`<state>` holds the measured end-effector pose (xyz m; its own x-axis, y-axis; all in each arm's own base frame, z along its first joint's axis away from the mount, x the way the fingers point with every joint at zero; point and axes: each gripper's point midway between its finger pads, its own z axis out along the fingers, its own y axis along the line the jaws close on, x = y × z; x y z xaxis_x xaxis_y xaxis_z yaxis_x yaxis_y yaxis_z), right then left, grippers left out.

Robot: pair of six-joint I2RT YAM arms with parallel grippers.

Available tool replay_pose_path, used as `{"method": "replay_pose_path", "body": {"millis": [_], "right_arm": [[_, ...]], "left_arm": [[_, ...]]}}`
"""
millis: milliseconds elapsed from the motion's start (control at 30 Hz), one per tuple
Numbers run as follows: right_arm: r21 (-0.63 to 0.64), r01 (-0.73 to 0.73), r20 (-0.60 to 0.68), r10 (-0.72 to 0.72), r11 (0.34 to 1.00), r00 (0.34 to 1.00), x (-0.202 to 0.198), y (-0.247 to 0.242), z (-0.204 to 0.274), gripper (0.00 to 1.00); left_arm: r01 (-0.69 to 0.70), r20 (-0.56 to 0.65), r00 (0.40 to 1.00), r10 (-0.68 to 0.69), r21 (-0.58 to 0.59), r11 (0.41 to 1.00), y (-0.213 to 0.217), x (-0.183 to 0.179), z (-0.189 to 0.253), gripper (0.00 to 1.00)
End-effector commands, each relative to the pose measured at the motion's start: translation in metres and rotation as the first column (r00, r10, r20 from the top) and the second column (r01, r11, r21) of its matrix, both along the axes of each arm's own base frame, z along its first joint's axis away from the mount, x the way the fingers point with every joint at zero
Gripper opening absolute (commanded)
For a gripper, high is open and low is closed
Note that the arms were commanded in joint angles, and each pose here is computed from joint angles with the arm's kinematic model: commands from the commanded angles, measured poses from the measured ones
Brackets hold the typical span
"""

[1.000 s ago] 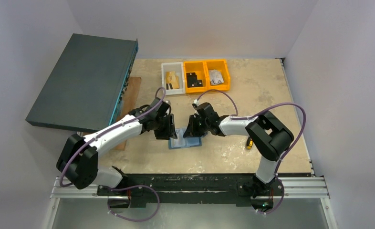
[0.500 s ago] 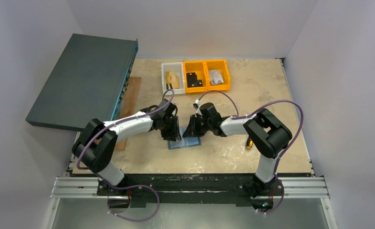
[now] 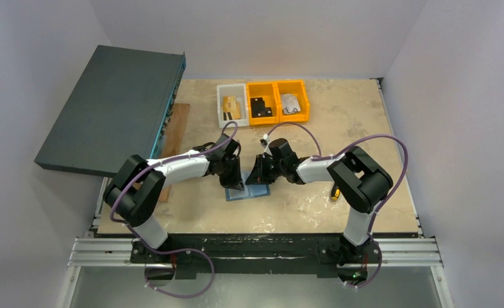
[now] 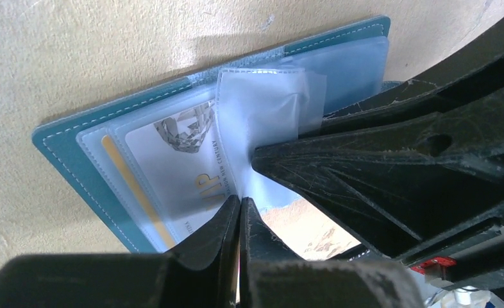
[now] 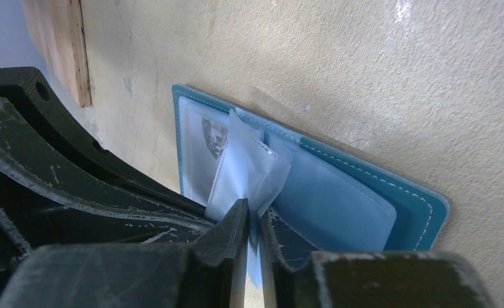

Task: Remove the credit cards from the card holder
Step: Remove the credit card from the card holder.

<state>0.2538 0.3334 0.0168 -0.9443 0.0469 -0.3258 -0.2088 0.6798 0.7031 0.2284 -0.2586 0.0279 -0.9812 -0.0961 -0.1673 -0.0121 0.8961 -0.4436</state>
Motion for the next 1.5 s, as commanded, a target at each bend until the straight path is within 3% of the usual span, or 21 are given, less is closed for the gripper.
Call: {"method": "replay_pose_path", "body": {"millis": [0,167,433,667,867,1200,1467], "right_arm": [[-0.112,0.02,-0.047,-0.026,0.994,0.999,-0.013,-0.021,-0.016,0.17],[-0.074,0.035,0.019,-0.034,0.997,0.999,-0.002,-0.016,0.023,0.4],[-0.072,0.079,0.096,-0.072,0.994,0.993,0.014,-0.019,0.067,0.56],[-0.198,0.219,0.145,-0.193,0.955,0.97,0.031,-0.06,0.069,0.58],[-0.226,0.293,0.162,-0.261,0.929,0.952,0.036,-0.096,0.068,0.6],[-0.23,0.318,0.171,-0.283,0.92,0.944,0.031,-0.114,0.07,0.61],[-0.234,0.32,0.169,-0.286,0.918,0.943,0.029,-0.116,0.068,0.61]], "left_arm": [[0.0,0.04,0.999,0.001,-0.039,0.999,-0.006,0.004,0.013,0.0],[0.01,0.071,0.997,-0.007,-0.041,0.999,-0.002,0.003,0.026,0.0],[0.056,0.115,0.992,-0.049,-0.054,0.997,-0.015,0.001,0.039,0.0],[0.104,0.137,0.986,-0.093,-0.073,0.992,-0.037,0.001,0.047,0.05],[0.142,0.14,0.982,-0.127,-0.107,0.984,-0.058,0.006,0.053,0.13],[0.2,0.102,0.977,-0.188,-0.123,0.972,-0.087,0.006,0.042,0.39],[0.22,0.061,0.975,-0.213,-0.136,0.966,-0.096,0.002,0.027,0.43]]}}
